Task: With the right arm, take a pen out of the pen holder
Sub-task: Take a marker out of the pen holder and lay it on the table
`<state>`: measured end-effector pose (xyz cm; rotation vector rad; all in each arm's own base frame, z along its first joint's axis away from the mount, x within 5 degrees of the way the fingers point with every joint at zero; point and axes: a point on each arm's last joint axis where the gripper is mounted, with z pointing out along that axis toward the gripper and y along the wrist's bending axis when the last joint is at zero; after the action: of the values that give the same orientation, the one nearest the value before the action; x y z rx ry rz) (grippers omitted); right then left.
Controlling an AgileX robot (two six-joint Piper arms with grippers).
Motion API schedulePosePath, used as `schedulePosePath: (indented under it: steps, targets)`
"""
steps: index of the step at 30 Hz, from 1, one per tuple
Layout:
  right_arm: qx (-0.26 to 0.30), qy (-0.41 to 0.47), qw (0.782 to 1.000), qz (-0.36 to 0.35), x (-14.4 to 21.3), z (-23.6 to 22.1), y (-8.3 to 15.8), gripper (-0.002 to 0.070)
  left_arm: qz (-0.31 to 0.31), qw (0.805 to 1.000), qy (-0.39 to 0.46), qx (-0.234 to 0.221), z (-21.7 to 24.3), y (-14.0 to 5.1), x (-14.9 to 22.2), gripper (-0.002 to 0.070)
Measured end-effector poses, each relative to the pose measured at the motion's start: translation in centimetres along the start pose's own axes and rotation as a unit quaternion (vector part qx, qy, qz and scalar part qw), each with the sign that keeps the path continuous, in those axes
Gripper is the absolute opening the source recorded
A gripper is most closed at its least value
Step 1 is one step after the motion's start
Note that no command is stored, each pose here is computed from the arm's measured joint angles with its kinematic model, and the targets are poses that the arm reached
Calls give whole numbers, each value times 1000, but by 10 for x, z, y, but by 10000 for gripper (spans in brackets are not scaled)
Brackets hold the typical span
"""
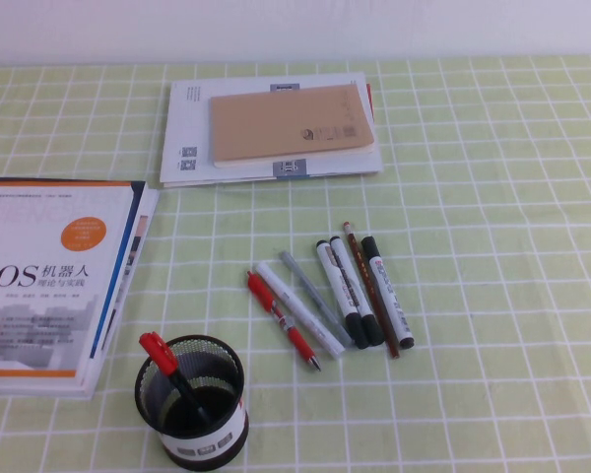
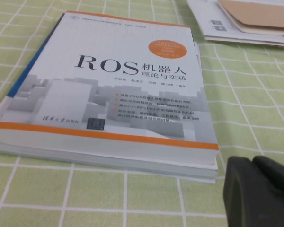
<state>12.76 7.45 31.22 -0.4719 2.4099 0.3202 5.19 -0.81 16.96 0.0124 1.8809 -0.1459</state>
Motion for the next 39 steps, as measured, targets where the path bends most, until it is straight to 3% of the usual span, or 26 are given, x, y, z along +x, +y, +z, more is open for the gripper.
schedulePosePath:
  steps: [8,15,23,27,39]
  targets:
    - [67,-160,981,91,66,17,-36,-12,0,1000,0,0,0,0,0,-8]
    - [128,-314,934,114,123,32,-49,-13,0,1000,0,0,0,0,0,-8]
    - [154,-388,902,113,142,31,-50,-12,0,1000,0,0,0,0,0,-8]
    - [158,-389,902,103,148,29,-48,-13,0,1000,0,0,0,0,0,-8]
    - [164,-309,930,112,160,39,-49,-12,0,1000,0,0,0,0,0,-8]
